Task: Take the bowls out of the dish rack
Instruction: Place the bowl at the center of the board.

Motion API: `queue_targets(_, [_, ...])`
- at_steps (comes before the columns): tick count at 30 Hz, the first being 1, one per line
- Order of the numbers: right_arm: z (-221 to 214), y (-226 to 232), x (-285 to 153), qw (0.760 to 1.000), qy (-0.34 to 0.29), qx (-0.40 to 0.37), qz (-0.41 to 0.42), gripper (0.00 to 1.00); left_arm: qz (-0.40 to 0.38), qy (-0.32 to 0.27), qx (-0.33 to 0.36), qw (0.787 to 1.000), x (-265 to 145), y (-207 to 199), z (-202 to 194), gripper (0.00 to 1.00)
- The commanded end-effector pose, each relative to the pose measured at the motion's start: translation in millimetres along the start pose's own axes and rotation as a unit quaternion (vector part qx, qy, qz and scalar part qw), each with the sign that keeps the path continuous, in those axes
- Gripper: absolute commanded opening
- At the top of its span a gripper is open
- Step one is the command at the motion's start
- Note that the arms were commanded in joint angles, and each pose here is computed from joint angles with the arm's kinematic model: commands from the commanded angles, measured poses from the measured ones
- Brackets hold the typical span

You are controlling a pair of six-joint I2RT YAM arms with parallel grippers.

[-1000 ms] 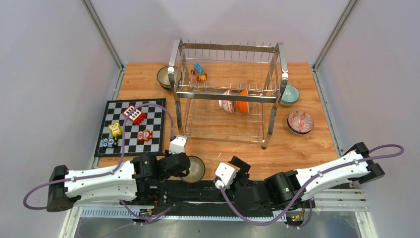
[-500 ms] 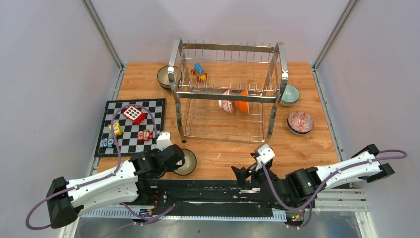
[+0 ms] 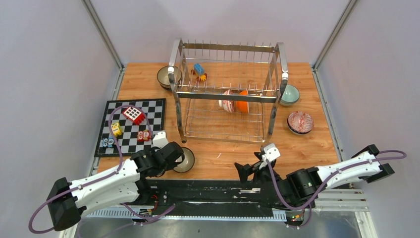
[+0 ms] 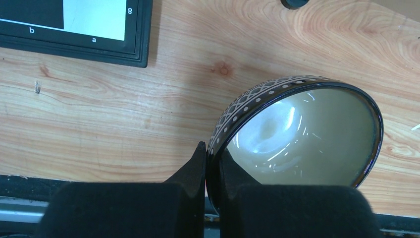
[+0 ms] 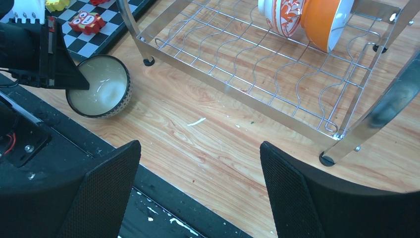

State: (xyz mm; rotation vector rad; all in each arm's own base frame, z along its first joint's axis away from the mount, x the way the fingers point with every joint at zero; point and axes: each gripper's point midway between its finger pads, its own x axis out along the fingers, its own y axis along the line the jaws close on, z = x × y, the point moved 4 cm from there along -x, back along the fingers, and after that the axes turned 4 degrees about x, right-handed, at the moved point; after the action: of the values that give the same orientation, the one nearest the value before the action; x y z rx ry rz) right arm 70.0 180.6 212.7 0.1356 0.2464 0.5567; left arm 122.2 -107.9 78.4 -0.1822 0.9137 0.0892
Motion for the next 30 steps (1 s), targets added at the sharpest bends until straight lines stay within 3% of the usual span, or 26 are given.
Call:
queue_targets(1, [2.1, -6.8, 1.7, 1.0, -0.011, -0.003, -0.024, 0.93, 0.005, -0.006, -0.025, 1.0, 4.5, 2.5, 0.2, 0.09])
queue_targets(23, [26.3, 3.6, 0.7, 0.999, -0.02, -0.031, -0.025, 0.93, -0.049, -0.013, -0.013, 0.999, -16.7, 0.6, 8.1, 0.56])
queue_targets(30, [27.9, 26.6, 32.2, 0.993, 0.062, -0.096, -0.013, 0.9, -0.114, -0.048, -0.023, 0.992, -38.2, -9.8, 26.4, 0.8])
